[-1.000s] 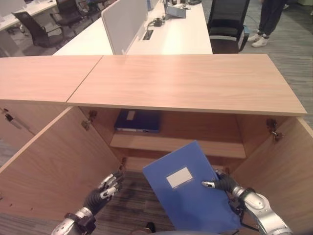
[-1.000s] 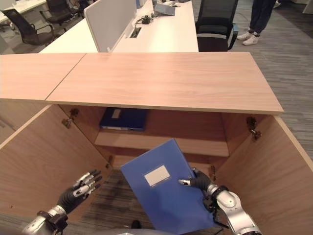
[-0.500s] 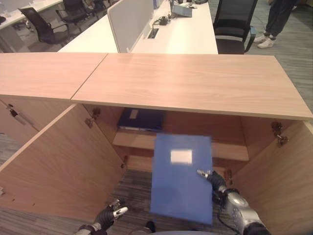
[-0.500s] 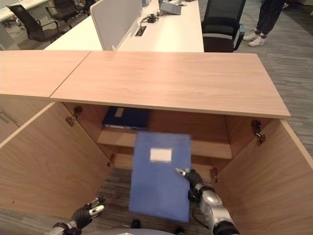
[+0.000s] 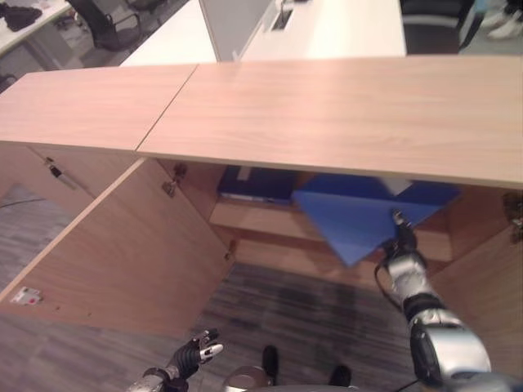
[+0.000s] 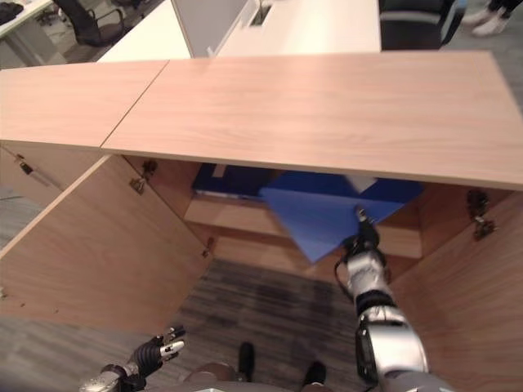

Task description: Put the empty folder in the office cabinet

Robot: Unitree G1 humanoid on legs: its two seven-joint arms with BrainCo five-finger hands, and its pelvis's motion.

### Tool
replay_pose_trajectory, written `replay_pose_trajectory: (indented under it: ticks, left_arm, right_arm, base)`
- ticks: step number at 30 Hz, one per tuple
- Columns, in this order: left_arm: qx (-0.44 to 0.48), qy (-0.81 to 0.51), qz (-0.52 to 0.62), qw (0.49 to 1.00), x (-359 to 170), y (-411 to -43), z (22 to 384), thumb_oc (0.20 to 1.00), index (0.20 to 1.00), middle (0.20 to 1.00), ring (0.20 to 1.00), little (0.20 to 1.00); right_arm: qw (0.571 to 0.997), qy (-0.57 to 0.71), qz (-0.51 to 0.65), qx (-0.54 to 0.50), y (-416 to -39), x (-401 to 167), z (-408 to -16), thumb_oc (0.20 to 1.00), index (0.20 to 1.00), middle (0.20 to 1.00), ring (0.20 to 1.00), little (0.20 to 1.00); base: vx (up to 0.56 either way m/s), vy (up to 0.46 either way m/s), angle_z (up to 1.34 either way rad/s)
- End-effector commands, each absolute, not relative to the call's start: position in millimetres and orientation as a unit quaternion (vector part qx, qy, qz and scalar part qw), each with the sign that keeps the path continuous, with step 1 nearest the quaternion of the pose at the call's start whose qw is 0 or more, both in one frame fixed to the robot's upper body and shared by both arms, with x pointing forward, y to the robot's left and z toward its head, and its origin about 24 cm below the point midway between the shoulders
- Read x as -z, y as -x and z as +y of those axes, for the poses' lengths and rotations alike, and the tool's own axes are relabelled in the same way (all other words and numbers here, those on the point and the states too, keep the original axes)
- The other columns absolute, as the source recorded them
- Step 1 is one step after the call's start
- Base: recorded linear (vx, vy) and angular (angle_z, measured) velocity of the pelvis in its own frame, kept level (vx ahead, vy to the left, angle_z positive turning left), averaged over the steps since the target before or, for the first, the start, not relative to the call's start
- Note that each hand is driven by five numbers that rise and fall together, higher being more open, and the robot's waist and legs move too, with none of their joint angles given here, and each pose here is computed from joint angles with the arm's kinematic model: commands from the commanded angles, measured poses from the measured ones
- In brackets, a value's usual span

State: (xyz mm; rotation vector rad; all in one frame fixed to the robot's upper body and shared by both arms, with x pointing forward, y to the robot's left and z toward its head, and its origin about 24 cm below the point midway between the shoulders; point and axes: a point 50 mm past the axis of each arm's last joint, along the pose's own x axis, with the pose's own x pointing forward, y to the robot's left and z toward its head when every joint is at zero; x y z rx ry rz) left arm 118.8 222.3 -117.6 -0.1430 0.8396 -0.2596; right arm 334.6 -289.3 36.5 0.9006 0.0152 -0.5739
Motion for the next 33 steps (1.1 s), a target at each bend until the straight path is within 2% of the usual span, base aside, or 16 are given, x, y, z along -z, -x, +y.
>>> replay_pose_trajectory:
  ticks: [1,2,7,8,15,21,25,30,33]
  left_arm:
    - [0.135,0.039,0.372,0.918,107,-146,226,1.000,1.000,1.000,1.000,1.000]
    - [0.134,0.032,0.365,0.921,105,-152,224,1.000,1.000,1.000,1.000,1.000]
    - [0.135,0.024,0.359,0.923,104,-161,221,1.000,1.000,1.000,1.000,1.000]
    - [0.147,0.003,0.361,0.921,103,-163,221,1.000,1.000,1.000,1.000,1.000]
    - [0.153,-0.028,0.350,0.924,96,-175,226,1.000,1.000,1.000,1.000,1.000]
    - [0.129,-0.040,0.330,0.934,87,-187,235,1.000,1.000,1.000,1.000,1.000]
    - [0.127,-0.064,0.332,0.932,87,-187,239,1.000,1.000,1.000,1.000,1.000]
    - [0.125,-0.079,0.336,0.930,88,-186,240,1.000,1.000,1.000,1.000,1.000]
    - [0.121,-0.083,0.332,0.932,86,-188,241,1.000,1.000,1.000,1.000,1.000]
  right_arm:
    - [0.829,-0.476,-0.081,0.281,-359,-87,-300,0.200,0.200,0.200,0.200,0.200]
    - [0.810,-0.496,-0.118,0.291,-367,-119,-312,0.200,0.200,0.200,0.200,0.200]
    - [0.798,-0.503,-0.155,0.293,-375,-159,-325,0.200,0.200,0.200,0.200,0.200]
    - [0.789,-0.507,-0.182,0.295,-376,-187,-334,0.200,0.200,0.200,0.200,0.200]
    - [0.792,-0.494,-0.217,0.287,-378,-230,-340,0.200,0.200,0.200,0.200,0.200]
    - [0.786,-0.492,-0.277,0.254,-379,-297,-330,0.200,0.200,0.200,0.200,0.200]
    - [0.781,-0.499,-0.305,0.220,-382,-330,-311,0.200,0.200,0.200,0.200,0.200]
    - [0.769,-0.494,-0.355,0.197,-369,-382,-303,0.200,0.200,0.200,0.200,0.200]
    - [0.767,-0.485,-0.372,0.196,-363,-394,-305,0.200,0.200,0.200,0.200,0.200]
  base:
    - [-0.15,-0.001,0.07]
    - [-0.13,-0.005,0.04]
    - [-0.08,-0.008,0.00]
    - [-0.06,-0.021,-0.04]
    - [0.00,-0.040,0.06]
    - [-0.02,-0.031,0.12]
    - [-0.02,-0.032,-0.01]
    - [0.01,-0.042,0.04]
    - [0.02,-0.031,0.10]
